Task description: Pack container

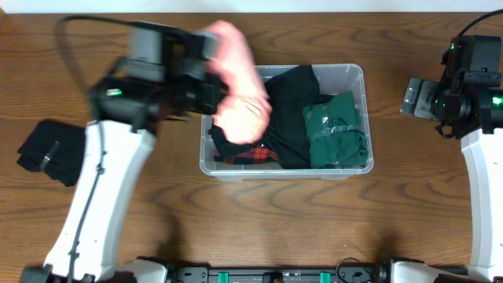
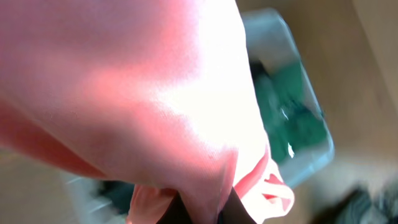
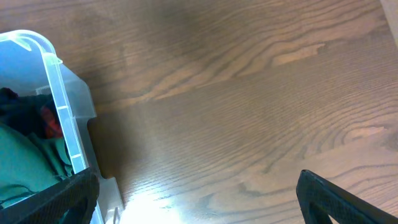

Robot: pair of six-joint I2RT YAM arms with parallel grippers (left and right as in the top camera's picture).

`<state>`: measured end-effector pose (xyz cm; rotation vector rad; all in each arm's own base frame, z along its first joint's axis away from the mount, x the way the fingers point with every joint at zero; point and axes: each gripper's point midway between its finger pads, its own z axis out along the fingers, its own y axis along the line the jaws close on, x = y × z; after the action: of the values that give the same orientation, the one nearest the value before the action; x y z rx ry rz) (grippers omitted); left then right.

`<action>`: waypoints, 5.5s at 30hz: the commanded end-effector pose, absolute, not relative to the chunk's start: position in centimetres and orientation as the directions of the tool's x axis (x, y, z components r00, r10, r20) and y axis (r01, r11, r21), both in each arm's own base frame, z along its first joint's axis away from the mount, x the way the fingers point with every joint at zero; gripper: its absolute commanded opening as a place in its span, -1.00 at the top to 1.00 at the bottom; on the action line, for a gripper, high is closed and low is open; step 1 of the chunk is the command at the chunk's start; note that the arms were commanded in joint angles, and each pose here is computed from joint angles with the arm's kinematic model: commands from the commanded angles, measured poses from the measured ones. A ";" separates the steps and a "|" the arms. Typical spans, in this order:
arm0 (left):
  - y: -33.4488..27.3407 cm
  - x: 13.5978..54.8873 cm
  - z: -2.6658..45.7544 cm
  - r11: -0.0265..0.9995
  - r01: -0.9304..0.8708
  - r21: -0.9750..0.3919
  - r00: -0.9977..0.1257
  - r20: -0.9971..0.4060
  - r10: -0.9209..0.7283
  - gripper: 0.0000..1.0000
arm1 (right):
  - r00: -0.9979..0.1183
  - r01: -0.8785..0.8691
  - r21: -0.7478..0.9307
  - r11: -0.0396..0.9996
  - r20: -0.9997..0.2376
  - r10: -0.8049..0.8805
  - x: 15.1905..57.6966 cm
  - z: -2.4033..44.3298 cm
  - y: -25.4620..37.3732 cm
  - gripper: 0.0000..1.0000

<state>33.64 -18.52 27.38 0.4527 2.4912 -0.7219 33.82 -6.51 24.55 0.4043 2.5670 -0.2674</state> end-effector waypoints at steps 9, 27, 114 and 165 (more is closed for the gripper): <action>-28.3 32.0 17.4 0.652 0.625 -0.429 -0.779 -0.395 0.487 0.88 | -0.813 0.345 -0.112 0.932 -0.532 0.237 33.5 24.9 -6.9 -0.99; -8.7 38.4 27.9 0.982 0.157 0.107 -0.767 -0.613 0.189 -0.96 | -0.814 0.344 -0.113 0.932 -0.530 0.237 33.5 24.9 -6.9 -0.98; -15.9 34.7 15.2 0.791 0.394 -0.467 -0.919 -0.184 0.349 -0.96 | -0.826 0.339 -0.120 0.933 -0.512 0.234 33.1 24.7 -6.9 -0.98; -3.3 35.0 30.3 0.990 -0.113 -0.087 -0.799 -0.584 -0.143 -0.96 | -0.720 -0.469 0.014 0.883 -0.585 -0.373 35.5 24.5 13.8 0.36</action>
<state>35.08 -7.62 30.45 -0.0138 2.4998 -0.1778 35.68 10.19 25.44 -0.4409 2.4734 0.1657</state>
